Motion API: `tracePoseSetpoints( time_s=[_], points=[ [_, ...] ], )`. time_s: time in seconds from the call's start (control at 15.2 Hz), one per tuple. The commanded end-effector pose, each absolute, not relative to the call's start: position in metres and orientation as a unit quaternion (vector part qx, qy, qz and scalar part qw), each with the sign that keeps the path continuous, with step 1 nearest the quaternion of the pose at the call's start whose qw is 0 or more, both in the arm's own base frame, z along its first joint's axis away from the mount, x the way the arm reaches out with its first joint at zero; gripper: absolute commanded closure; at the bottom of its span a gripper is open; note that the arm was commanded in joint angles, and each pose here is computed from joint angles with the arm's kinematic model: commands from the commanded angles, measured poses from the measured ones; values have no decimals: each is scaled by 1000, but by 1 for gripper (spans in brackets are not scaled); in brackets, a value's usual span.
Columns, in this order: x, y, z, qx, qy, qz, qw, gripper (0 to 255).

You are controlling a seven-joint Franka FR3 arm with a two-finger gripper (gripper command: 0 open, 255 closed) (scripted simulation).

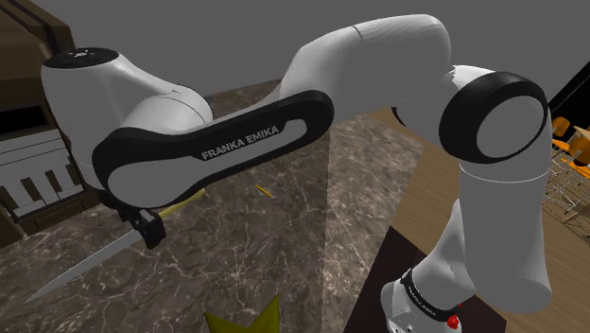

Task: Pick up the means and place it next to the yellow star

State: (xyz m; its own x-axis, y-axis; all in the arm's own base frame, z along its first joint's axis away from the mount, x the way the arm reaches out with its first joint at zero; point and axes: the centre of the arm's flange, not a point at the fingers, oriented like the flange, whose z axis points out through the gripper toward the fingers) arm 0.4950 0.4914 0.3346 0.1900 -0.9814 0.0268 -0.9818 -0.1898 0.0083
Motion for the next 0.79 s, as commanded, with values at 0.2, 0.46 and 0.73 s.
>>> tracePoseSetpoints(
  time_s=[0.2,0.46,0.73],
  points=[
    [497,494,388,772,-636,8,7,0],
    [497,494,388,772,-636,8,7,0],
    [497,494,388,772,-636,8,7,0]
  ],
)
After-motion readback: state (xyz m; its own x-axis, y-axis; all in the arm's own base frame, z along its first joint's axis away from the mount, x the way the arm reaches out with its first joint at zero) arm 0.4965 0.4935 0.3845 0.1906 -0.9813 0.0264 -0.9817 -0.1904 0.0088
